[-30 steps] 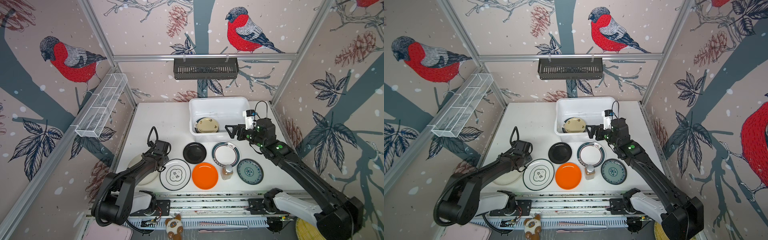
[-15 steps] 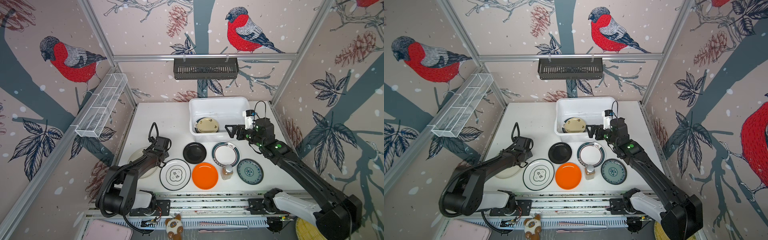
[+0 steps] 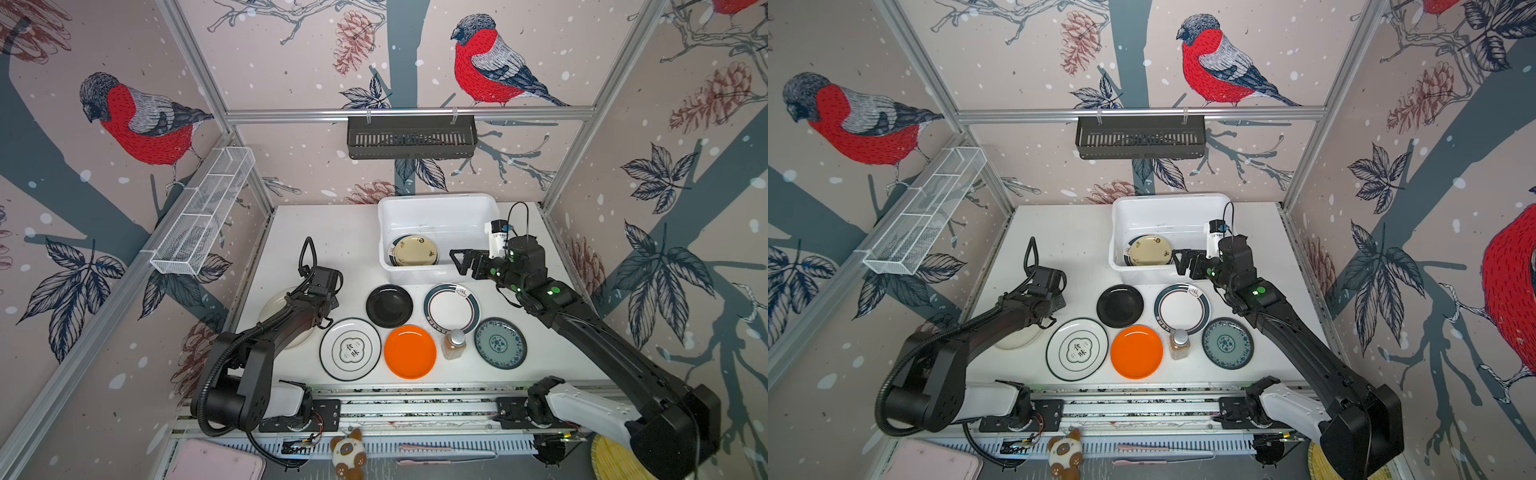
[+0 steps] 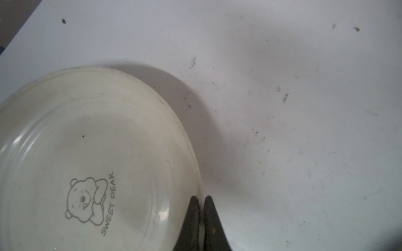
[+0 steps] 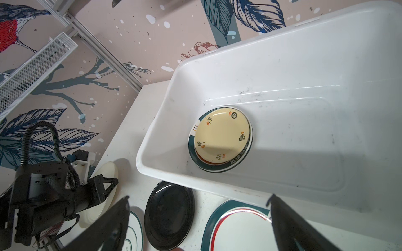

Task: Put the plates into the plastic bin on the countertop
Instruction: 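Grasp the white Sweet Bear plate's edge with the left gripper and lift it upright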

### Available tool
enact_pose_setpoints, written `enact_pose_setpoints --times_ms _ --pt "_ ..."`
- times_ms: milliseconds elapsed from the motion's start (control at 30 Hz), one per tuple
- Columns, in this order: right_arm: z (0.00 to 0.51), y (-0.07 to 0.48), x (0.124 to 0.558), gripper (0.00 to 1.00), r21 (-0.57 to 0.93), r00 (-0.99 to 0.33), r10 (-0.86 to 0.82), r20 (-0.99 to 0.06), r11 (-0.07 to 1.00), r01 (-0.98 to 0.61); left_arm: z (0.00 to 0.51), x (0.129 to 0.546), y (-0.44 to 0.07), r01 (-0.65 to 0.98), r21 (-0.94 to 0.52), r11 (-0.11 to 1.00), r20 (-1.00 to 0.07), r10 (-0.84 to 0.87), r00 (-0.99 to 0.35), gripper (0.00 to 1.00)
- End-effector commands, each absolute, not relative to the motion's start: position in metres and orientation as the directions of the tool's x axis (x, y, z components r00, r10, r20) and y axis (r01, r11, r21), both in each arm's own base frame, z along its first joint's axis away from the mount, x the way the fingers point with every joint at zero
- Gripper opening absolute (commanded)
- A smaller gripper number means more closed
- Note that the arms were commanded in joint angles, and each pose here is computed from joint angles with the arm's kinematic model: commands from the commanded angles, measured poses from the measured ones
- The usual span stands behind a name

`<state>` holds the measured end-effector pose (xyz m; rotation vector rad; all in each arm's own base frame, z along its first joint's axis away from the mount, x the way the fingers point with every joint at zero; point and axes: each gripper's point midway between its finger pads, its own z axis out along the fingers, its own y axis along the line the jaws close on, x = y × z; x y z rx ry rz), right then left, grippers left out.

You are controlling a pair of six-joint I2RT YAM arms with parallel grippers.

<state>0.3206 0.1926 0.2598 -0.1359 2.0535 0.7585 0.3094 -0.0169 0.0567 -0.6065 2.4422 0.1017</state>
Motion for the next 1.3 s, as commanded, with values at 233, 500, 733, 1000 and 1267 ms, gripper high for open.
enact_pose_setpoints --times_ms 233,500,733,1000,1267 --pt "0.27 0.206 0.323 1.0 0.498 -0.572 0.21 -0.793 0.764 -0.41 0.128 0.329 -0.057 -0.282 -0.248 0.927 -0.67 -0.374 -0.641 0.0" --pt "0.28 0.221 0.329 1.0 0.506 -0.574 0.209 -0.792 0.75 -0.425 0.217 0.34 -0.104 -0.099 -0.268 0.958 -0.835 -0.282 -0.472 0.0" --pt "0.298 0.232 0.329 1.0 0.517 -0.556 0.23 -0.799 0.736 -0.438 0.268 0.34 -0.162 0.11 -0.181 0.977 -0.928 -0.133 -0.347 0.0" --pt "0.316 0.229 0.324 1.0 0.538 -0.528 0.283 -0.8 0.728 -0.425 0.309 0.328 -0.228 0.388 -0.108 0.915 -0.987 -0.05 -0.156 0.0" --pt "0.333 0.226 0.321 1.0 0.531 -0.501 0.298 -0.813 0.732 -0.427 0.325 0.306 -0.292 0.592 0.003 0.806 -0.998 0.037 -0.046 0.0"
